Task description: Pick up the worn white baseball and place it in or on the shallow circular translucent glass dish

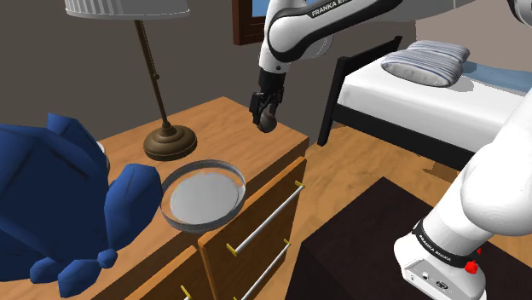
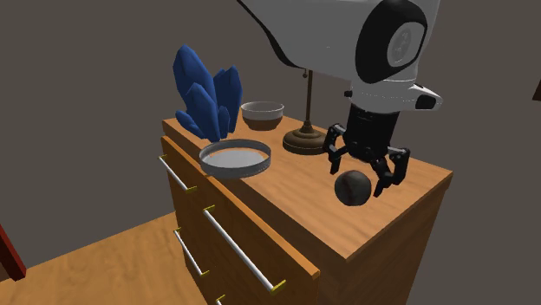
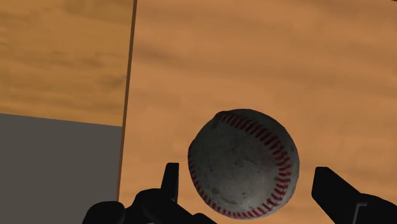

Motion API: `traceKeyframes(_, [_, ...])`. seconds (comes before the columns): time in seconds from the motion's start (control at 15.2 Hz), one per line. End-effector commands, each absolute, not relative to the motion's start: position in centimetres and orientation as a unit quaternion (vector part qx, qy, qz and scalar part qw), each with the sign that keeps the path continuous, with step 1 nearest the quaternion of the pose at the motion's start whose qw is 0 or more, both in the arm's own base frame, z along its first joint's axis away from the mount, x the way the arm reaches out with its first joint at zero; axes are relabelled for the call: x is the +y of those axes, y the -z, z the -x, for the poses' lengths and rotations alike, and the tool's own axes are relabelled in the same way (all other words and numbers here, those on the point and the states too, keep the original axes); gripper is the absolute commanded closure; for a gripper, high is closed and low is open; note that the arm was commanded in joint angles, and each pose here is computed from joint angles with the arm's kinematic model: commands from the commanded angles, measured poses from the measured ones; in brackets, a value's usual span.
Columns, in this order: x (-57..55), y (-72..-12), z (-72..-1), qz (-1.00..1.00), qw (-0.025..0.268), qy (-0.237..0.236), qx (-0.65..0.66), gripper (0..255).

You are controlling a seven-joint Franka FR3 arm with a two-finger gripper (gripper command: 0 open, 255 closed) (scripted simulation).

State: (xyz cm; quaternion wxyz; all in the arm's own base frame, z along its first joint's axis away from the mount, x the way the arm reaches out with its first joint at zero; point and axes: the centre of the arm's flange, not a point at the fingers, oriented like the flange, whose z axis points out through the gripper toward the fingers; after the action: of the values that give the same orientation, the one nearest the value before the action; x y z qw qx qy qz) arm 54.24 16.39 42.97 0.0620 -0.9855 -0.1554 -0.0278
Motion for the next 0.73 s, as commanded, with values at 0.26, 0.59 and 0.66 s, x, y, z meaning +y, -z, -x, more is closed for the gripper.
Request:
traceKeyframes(0.26, [16.39, -42.97, -54.24, 0.986, 0.062, 0.028, -0.155, 255])
traceKeyframes(0.59, [16.39, -42.97, -54.24, 0.986, 0.062, 0.028, -0.155, 255])
traceKeyframes(0.66, [16.39, -42.97, -54.24, 0.986, 0.062, 0.028, -0.155, 255])
